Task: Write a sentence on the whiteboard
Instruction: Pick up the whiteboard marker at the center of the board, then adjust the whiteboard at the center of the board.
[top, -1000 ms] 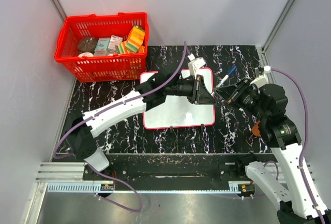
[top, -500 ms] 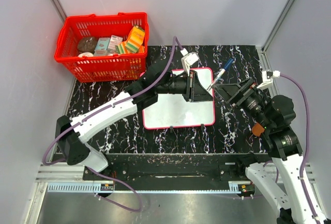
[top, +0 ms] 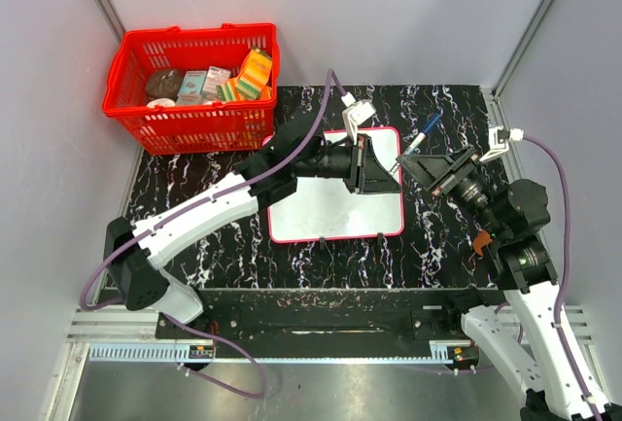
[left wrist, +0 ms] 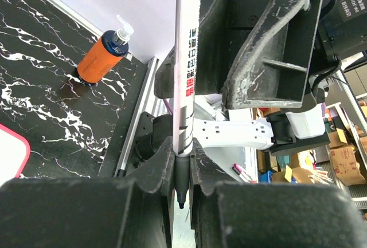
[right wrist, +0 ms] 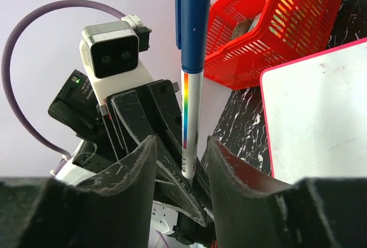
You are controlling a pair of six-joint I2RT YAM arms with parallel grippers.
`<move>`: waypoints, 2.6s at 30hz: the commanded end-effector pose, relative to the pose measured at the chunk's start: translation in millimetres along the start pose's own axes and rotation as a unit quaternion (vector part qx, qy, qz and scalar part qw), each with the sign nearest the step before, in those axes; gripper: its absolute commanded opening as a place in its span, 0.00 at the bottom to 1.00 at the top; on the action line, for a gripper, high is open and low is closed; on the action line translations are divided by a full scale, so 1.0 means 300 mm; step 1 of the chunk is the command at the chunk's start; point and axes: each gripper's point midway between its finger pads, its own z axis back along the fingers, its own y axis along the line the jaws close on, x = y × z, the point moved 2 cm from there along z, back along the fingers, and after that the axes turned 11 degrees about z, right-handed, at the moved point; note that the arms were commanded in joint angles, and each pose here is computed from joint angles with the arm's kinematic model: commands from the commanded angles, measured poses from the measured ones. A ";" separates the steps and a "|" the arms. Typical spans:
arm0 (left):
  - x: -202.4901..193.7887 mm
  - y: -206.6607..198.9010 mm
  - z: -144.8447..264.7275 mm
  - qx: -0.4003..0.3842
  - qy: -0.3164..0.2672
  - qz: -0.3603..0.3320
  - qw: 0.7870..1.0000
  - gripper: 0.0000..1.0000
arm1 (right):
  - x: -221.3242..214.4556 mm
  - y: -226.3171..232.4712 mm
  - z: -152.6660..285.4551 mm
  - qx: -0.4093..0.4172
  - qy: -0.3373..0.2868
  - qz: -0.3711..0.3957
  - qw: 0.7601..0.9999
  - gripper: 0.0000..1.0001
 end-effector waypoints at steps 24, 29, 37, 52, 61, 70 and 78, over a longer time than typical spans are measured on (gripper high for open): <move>0.093 0.076 0.368 0.091 -0.097 -0.008 0.991 0.98 | 0.007 -0.158 0.007 -0.078 -0.042 0.138 0.987 0.00; 0.066 0.401 0.668 0.260 -0.203 0.046 0.943 0.99 | 0.056 -0.182 -0.023 -0.049 -0.115 0.232 0.965 0.00; 0.028 0.742 0.886 0.417 -0.267 0.044 0.867 0.99 | 0.048 -0.241 -0.048 -0.041 -0.138 0.323 0.935 0.00; 0.003 0.917 0.776 0.157 -0.223 0.048 0.961 0.93 | -0.039 -0.342 -0.090 -0.038 -0.112 0.316 0.941 0.00; 0.017 0.976 0.759 0.136 -0.222 0.055 0.964 0.72 | -0.058 -0.356 -0.102 -0.035 -0.101 0.306 0.946 0.00; -0.022 0.984 0.706 0.117 -0.197 0.069 0.971 0.35 | -0.065 -0.358 -0.093 -0.036 -0.102 0.302 0.947 0.00; 0.000 0.921 0.650 0.079 -0.195 0.064 0.975 0.00 | -0.068 -0.352 -0.088 -0.032 -0.101 0.300 0.948 0.00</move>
